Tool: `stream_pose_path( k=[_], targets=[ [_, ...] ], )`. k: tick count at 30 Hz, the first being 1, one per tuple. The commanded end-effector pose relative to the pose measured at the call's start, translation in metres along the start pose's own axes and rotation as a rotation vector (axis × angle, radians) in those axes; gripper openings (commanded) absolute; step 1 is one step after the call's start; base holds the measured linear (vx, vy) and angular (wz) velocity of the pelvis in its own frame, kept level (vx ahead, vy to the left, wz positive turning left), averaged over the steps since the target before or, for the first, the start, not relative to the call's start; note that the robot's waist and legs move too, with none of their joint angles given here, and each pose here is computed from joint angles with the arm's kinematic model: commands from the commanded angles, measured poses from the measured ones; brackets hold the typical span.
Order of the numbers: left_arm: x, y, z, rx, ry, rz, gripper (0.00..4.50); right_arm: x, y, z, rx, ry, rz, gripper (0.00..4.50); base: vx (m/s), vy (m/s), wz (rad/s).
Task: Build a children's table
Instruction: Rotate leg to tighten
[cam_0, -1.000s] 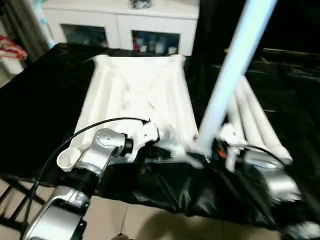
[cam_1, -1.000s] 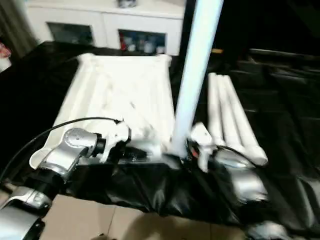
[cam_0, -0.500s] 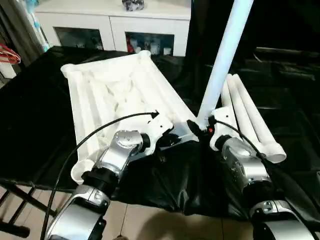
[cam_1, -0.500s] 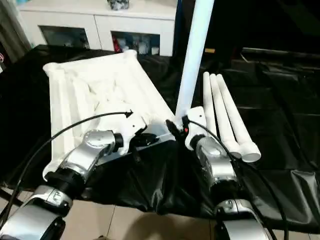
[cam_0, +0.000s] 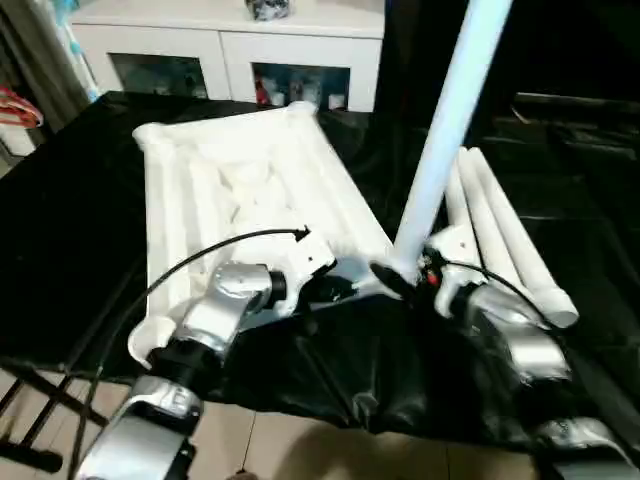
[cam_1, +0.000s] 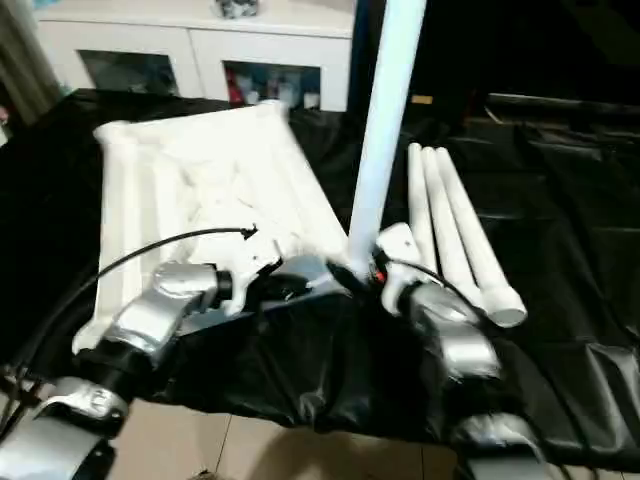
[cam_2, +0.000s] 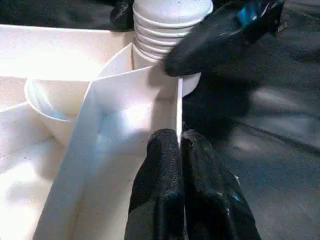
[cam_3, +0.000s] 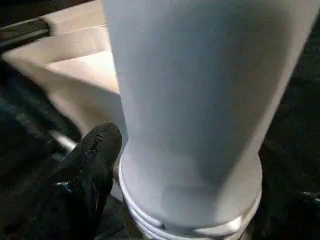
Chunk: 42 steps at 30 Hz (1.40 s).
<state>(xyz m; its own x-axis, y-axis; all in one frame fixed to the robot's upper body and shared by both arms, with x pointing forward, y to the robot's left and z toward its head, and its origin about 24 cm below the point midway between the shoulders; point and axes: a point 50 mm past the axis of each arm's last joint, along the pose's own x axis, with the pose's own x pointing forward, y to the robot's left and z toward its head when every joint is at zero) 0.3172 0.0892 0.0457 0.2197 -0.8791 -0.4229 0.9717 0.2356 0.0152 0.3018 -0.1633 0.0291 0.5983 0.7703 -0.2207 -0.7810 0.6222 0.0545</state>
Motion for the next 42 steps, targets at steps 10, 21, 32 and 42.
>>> stream_pose_path(
  k=[10, 21, 32, 42],
  targets=[
    [0.005, -0.008, 0.015, 0.087, -0.030, -0.182, 0.00, 0.003, 0.046, -0.008, -0.018, 0.084, 0.425, 2.88, 0.000, 0.000, 0.00],
    [0.010, 0.000, 0.016, 0.062, -0.035, -0.042, 0.00, 0.019, 0.029, -0.016, 0.014, 0.115, 0.148, 2.78, 0.000, 0.000, 0.00],
    [0.042, 0.001, 0.037, -0.012, -0.093, 0.239, 0.00, 0.056, 0.012, -0.027, 0.204, 0.143, -0.358, 3.33, -0.014, -0.001, -0.01],
    [0.040, -0.006, 0.035, 0.026, -0.097, 0.154, 0.00, 0.055, 0.012, -0.018, 0.109, 0.102, -0.238, 3.96, 0.000, 0.000, 0.00]
  ],
)
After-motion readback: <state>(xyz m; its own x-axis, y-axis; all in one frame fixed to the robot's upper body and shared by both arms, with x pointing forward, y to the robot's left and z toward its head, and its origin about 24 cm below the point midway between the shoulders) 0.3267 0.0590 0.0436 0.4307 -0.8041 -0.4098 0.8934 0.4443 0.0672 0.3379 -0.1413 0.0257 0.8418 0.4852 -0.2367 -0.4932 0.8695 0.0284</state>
